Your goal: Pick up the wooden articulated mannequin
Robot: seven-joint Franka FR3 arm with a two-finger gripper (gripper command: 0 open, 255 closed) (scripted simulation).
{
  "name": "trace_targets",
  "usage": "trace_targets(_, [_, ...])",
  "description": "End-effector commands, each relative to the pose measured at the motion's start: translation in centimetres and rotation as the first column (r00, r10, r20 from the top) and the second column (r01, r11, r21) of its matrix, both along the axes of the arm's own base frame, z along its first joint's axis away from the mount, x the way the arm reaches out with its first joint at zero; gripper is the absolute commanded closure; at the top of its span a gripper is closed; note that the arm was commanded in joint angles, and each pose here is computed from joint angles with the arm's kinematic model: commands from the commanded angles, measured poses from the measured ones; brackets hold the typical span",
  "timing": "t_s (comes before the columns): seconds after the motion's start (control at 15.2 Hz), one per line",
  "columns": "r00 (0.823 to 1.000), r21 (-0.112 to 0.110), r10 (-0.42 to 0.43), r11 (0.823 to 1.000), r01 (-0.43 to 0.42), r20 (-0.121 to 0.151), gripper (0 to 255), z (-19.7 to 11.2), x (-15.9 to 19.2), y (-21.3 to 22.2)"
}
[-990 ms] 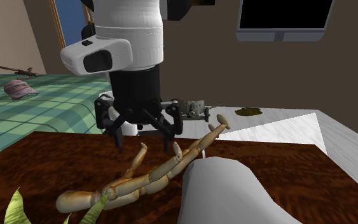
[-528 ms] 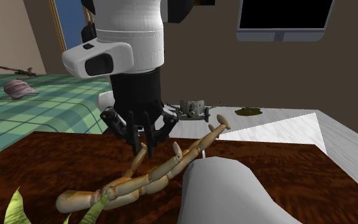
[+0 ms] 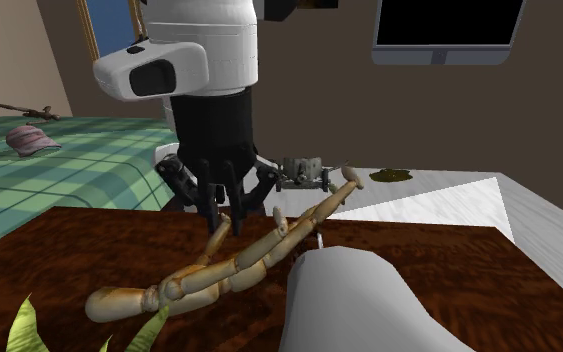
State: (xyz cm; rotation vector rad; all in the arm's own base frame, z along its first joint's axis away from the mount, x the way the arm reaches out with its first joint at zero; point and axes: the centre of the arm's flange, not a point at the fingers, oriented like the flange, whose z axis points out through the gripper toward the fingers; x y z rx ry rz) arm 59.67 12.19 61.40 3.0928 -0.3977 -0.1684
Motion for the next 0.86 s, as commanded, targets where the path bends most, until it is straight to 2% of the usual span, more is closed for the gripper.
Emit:
trace_targets(0.0, [1.000,0.000,0.000,1.000,0.000,0.000,255,1.0,0.1,-0.1])
trace_targets(0.66, [1.000,0.000,0.000,1.000,0.000,0.000,255,6.3,0.1,-0.1])
trace_targets(0.79, [1.000,0.000,0.000,1.000,0.000,0.000,255,6.4,0.1,-0.1])
